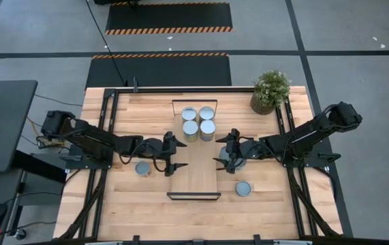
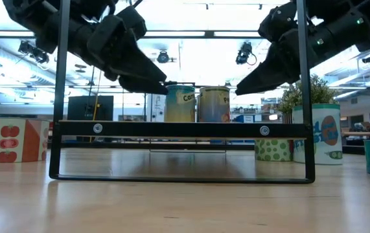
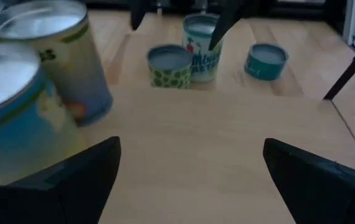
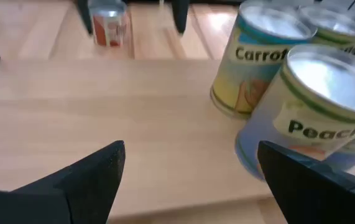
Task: Pick and place cans onto a shelf
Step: Put the canned green peas on the shelf
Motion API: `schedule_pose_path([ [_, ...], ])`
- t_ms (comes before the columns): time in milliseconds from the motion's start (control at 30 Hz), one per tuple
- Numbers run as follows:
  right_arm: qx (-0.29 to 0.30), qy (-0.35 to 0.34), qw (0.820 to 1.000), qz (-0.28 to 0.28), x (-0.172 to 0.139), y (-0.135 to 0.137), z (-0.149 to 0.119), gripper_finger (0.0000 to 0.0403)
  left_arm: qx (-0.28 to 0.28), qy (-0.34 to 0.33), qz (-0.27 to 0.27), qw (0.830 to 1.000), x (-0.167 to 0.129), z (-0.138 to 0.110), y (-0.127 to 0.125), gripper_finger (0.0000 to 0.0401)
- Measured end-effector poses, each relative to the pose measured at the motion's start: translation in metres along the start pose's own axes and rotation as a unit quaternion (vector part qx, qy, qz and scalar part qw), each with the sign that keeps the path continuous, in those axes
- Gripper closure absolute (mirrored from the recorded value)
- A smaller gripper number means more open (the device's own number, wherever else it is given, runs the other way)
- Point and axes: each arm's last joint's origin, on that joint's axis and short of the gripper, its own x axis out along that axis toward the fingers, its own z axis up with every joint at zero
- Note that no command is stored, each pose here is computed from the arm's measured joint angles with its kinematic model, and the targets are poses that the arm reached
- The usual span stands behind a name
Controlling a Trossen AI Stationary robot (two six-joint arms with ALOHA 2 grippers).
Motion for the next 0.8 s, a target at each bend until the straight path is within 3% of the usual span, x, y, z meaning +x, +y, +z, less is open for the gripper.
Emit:
schedule_pose_path([
  [367, 0.027, 0.135, 0.99, -0.015, -0.003, -0.002, 0.016, 0.0028, -0.023, 0.074, 0.018, 0.997, -0.024, -0.001, 0.009, 0.0001],
  [600, 0.034, 0.241, 0.97, -0.008, 0.014, -0.007, 0.016, 0.0028, -0.02, 0.093, 0.036, 0.995, -0.032, 0.0, 0.021, 0.0001],
  [800, 0.02, 0.322, 0.946, -0.028, 0.033, -0.011, 0.03, 0.0028, -0.029, 0.107, 0.028, 0.993, -0.04, 0.001, 0.028, 0.0001],
])
